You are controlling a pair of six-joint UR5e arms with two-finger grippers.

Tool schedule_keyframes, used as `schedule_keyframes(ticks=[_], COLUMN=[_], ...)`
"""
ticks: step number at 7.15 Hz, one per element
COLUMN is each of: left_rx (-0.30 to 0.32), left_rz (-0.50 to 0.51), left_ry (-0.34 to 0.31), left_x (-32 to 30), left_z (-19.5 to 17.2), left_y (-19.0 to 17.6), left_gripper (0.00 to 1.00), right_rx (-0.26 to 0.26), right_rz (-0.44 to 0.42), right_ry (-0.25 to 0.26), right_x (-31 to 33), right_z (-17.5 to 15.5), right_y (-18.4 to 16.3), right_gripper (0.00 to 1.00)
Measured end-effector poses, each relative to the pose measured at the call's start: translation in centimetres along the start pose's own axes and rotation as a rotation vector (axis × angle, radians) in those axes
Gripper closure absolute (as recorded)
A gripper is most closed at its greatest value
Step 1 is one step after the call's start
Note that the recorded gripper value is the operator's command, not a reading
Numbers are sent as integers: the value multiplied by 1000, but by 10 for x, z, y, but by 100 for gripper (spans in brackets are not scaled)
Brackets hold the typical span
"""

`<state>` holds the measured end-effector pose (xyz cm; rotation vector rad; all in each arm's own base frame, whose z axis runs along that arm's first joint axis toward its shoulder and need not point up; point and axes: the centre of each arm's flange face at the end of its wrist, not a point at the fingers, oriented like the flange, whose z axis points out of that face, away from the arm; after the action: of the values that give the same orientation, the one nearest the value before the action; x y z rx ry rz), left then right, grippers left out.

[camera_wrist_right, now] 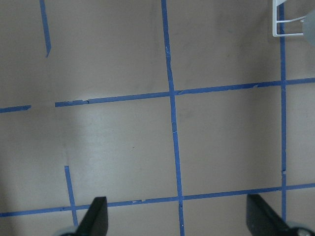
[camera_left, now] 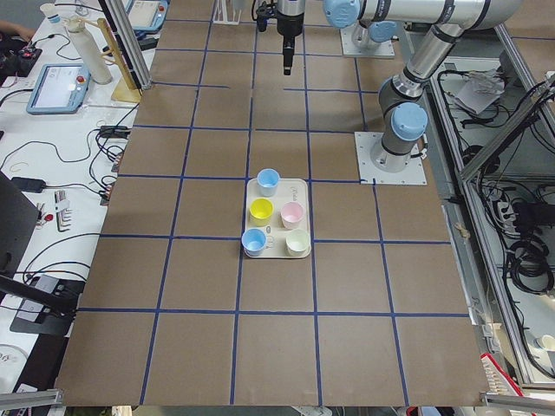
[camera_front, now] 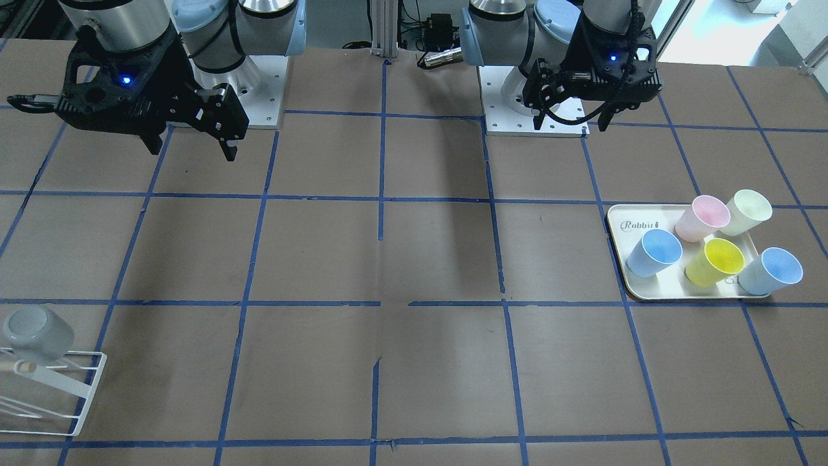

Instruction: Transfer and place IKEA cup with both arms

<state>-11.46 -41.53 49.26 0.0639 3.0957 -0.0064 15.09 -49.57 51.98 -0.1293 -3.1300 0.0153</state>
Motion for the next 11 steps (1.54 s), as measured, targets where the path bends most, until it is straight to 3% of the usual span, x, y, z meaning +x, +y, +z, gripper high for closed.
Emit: schedule_keyframes(ticks=[11], left_rx=[18], left_rz=[10], left_ry=[-10], left_x=[-2], left_z=[-7], left_y=[3], left_gripper=[0], right_rx=[3], right_rz=[-2], right_ry=[1], right_x=[0], right_z=[-1], right_y=[0], right_gripper=[0])
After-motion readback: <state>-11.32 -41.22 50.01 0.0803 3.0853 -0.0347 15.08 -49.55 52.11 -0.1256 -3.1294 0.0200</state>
